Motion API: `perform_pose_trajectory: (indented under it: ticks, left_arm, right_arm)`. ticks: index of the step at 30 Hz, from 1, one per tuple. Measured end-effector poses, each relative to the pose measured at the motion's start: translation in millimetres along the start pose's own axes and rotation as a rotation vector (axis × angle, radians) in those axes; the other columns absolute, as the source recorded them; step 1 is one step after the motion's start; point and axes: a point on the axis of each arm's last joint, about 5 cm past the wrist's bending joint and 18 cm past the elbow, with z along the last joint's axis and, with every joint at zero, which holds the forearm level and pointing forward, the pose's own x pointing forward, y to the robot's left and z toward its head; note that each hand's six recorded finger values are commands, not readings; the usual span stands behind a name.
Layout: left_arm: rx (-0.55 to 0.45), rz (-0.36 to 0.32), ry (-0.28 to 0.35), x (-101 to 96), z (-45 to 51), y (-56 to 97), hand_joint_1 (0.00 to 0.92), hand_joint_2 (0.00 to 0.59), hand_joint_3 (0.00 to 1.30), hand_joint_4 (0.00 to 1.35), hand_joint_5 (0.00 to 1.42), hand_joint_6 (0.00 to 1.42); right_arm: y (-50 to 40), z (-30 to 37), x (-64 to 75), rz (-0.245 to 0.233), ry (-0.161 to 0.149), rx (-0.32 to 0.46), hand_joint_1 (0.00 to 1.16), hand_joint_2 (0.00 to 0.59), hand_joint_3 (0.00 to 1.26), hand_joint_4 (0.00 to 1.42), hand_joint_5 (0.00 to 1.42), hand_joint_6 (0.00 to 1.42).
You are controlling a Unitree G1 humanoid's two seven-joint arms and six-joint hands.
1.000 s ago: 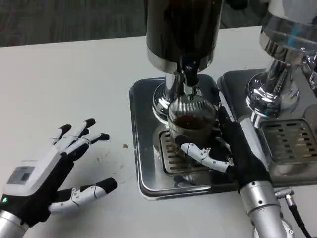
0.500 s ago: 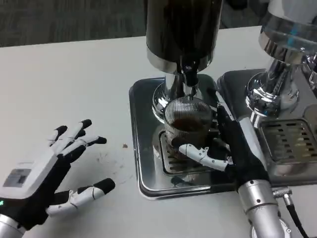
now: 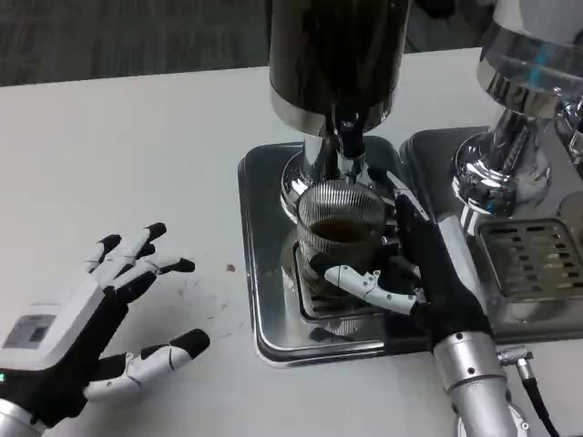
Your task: Grasp the cup under the faucet to collect the drink, then remove the cup.
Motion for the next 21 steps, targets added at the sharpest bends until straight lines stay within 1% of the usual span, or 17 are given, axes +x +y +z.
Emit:
perform_pose_trajectory:
  ticks: [7, 8, 21]
  left_arm:
    - [-0.001, 0.005, 0.001, -0.9, 0.2, 0.6, 0.057, 0.153, 0.31, 0.0, 0.12, 0.0]
    - [-0.005, 0.01, 0.003, -0.9, 0.2, 1.0, 0.058, 0.153, 0.31, 0.0, 0.12, 0.0]
    - [-0.01, 0.015, 0.018, -4.1, 0.2, 0.5, 0.061, 0.154, 0.32, 0.0, 0.12, 0.0]
  right_arm:
    - [1.1, -0.3, -0.8, -0.014, -0.003, -0.004, 0.9, 0.156, 0.23, 0.35, 0.59, 0.77]
    - [1.4, -0.5, -0.9, -0.015, -0.004, -0.004, 0.9, 0.156, 0.24, 0.36, 0.61, 0.8]
    - [2.5, -1.4, -2.1, -0.029, -0.013, -0.012, 0.93, 0.152, 0.31, 0.45, 0.72, 0.98]
